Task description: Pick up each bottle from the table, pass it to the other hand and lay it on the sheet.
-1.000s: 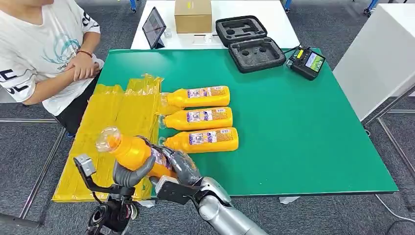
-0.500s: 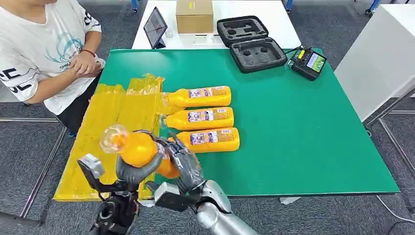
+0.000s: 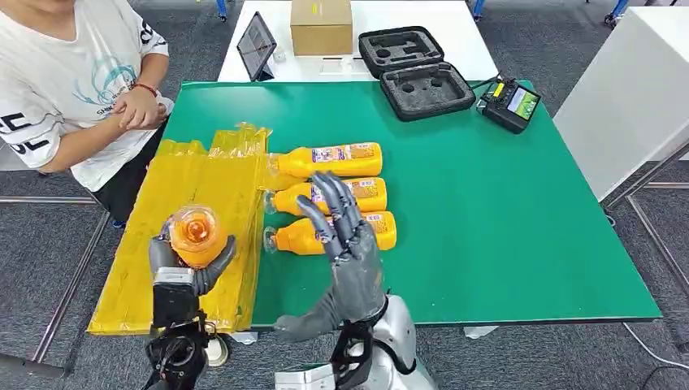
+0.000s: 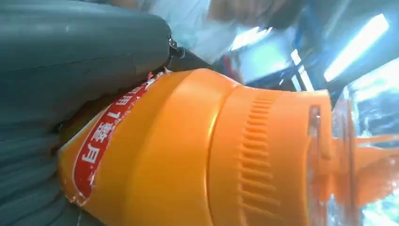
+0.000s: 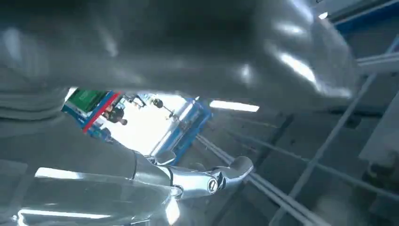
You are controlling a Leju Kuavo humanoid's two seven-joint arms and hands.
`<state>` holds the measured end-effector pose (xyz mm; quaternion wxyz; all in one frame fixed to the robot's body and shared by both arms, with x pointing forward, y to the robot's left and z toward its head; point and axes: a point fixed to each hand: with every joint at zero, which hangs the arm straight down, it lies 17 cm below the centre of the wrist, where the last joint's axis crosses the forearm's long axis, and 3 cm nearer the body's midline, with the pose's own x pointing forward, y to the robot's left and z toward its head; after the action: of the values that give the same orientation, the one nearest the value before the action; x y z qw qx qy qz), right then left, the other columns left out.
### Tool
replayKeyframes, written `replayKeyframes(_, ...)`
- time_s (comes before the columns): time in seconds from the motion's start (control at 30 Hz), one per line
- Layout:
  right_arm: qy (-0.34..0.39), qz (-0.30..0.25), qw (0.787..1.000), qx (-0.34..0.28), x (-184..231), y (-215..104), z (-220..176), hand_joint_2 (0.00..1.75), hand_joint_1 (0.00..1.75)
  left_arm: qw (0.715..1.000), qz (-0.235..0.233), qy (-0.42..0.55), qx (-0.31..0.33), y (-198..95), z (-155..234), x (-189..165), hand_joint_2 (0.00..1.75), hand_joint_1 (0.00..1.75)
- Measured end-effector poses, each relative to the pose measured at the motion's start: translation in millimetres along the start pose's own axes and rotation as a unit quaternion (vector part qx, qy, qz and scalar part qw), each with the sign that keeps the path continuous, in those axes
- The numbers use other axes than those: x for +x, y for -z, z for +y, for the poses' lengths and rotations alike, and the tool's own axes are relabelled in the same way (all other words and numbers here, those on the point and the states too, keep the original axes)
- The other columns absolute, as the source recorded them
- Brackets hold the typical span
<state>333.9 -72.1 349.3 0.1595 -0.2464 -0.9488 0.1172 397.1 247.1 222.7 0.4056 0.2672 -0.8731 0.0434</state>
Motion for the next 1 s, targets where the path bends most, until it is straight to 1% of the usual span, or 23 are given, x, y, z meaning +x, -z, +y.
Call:
replayKeyframes(0.1,-0.001,-0.001,1.000,-0.014,1,5,-10,0.00,0.00,0.992,-0.074,0.096,-0.034,8,-3,13,1.75,1.75)
replayKeyframes(0.2,-0.002,-0.006,1.000,-0.026,4,10,-18,0.00,0.00,0.962,-0.152,0.219,-0.062,28,-5,20,1.75,1.75)
replayKeyframes(0.23,-0.001,-0.007,1.000,-0.028,5,11,-19,0.00,0.00,0.951,-0.166,0.251,-0.063,36,-2,18,1.75,1.75)
replayKeyframes(0.3,0.001,-0.006,1.000,-0.030,5,12,-20,0.00,0.00,0.936,-0.176,0.298,-0.060,54,6,10,1.75,1.75)
replayKeyframes(0.37,0.005,-0.004,0.999,-0.033,5,12,-20,0.00,0.00,0.925,-0.176,0.332,-0.061,67,11,-1,1.75,1.75)
replayKeyframes(0.43,0.010,-0.001,0.999,-0.036,4,13,-21,0.00,0.00,0.909,-0.170,0.372,-0.078,78,7,-16,1.75,1.75)
replayKeyframes(0.5,0.016,0.002,0.999,-0.039,4,13,-21,0.00,0.00,0.892,-0.147,0.413,-0.109,86,-4,-42,1.75,1.75)
replayKeyframes(0.57,0.024,0.002,0.999,-0.039,5,14,-19,0.00,0.00,0.871,-0.116,0.452,-0.154,87,-20,-75,1.75,1.75)
replayKeyframes(0.67,0.040,0.003,0.999,-0.036,7,14,-13,0.00,0.00,0.839,-0.084,0.476,-0.250,73,-51,-121,1.75,1.75)
replayKeyframes(0.7,0.044,0.004,0.998,-0.035,7,14,-11,0.00,0.00,0.828,-0.073,0.475,-0.289,61,-62,-136,1.75,1.75)
replayKeyframes(0.8,0.054,0.002,0.998,-0.028,9,15,-2,0.00,0.00,0.799,-0.048,0.474,-0.367,31,-79,-169,1.75,1.75)
replayKeyframes(0.9,0.062,0.004,0.998,-0.021,10,13,5,0.00,0.00,0.777,-0.025,0.466,-0.422,3,-87,-192,1.75,1.75)
replayKeyframes(0.97,0.065,0.005,0.998,-0.016,11,11,9,0.00,0.00,0.771,-0.020,0.464,-0.435,-3,-89,-198,1.75,1.75)
replayKeyframes(1.0,0.066,0.005,0.998,-0.015,10,11,10,1.75,0.00,0.769,-0.019,0.463,-0.440,-4,-91,-199,1.75,1.75)
